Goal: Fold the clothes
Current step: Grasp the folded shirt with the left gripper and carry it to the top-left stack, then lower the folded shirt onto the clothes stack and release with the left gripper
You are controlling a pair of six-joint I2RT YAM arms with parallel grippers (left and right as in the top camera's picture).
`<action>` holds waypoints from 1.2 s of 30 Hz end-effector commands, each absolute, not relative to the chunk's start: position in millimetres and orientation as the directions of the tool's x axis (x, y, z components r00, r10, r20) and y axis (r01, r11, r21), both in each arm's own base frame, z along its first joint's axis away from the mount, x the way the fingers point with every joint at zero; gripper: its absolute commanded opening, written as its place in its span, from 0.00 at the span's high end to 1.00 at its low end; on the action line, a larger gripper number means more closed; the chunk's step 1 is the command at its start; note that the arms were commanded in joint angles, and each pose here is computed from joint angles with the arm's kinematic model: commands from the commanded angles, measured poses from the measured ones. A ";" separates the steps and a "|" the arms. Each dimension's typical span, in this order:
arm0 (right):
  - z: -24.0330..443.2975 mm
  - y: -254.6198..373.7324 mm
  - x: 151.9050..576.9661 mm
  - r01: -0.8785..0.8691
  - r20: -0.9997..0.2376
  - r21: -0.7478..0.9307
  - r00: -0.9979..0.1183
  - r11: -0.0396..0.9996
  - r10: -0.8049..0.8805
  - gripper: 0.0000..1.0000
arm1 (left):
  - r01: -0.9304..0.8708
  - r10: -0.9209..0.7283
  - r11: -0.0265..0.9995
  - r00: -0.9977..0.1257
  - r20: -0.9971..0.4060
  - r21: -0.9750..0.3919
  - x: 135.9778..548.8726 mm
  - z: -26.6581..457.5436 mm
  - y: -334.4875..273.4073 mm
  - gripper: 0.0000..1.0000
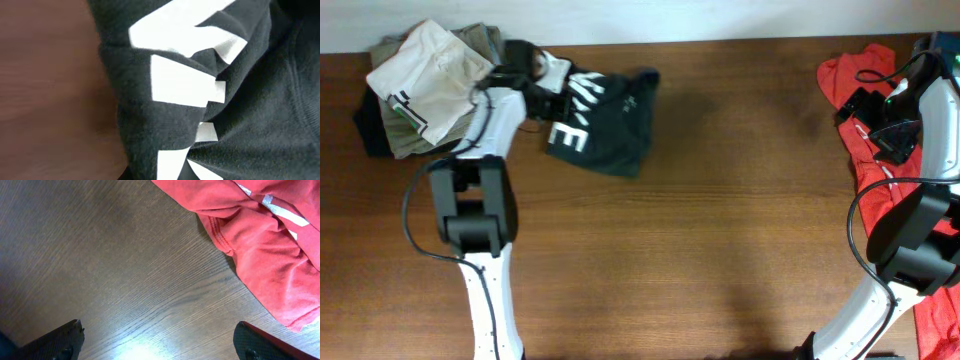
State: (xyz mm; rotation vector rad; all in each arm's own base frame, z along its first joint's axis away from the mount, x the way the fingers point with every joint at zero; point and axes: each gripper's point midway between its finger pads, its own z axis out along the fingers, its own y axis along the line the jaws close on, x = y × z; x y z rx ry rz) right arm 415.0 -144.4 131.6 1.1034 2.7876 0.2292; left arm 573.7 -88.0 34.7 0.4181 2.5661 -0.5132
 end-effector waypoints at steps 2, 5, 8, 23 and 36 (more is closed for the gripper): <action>143.6 -149.5 416.3 0.668 -0.105 0.190 -0.715 0.720 0.691 0.01 | 0.316 0.108 0.928 -0.736 -0.668 -0.198 624.7 104.7 -21.7 0.99; 143.6 -149.5 416.3 0.668 -0.105 0.190 -0.715 0.720 0.691 0.01 | 0.252 0.047 0.955 -0.645 -0.763 -0.155 647.1 165.7 19.1 0.99; 143.6 -149.5 416.3 0.668 -0.105 0.190 -0.715 0.720 0.691 0.02 | 0.173 -0.023 0.972 -0.601 -0.799 -0.158 652.6 195.7 57.0 0.99; 143.6 -149.5 416.3 0.668 -0.105 0.190 -0.715 0.720 0.691 0.01 | -0.403 -0.318 0.907 -0.471 -0.823 -0.120 630.3 204.2 243.6 0.99; 143.6 -149.5 416.3 0.668 -0.105 0.190 -0.715 0.720 0.691 0.01 | -0.681 -0.321 0.719 -0.503 -0.803 0.140 596.0 157.9 318.5 0.01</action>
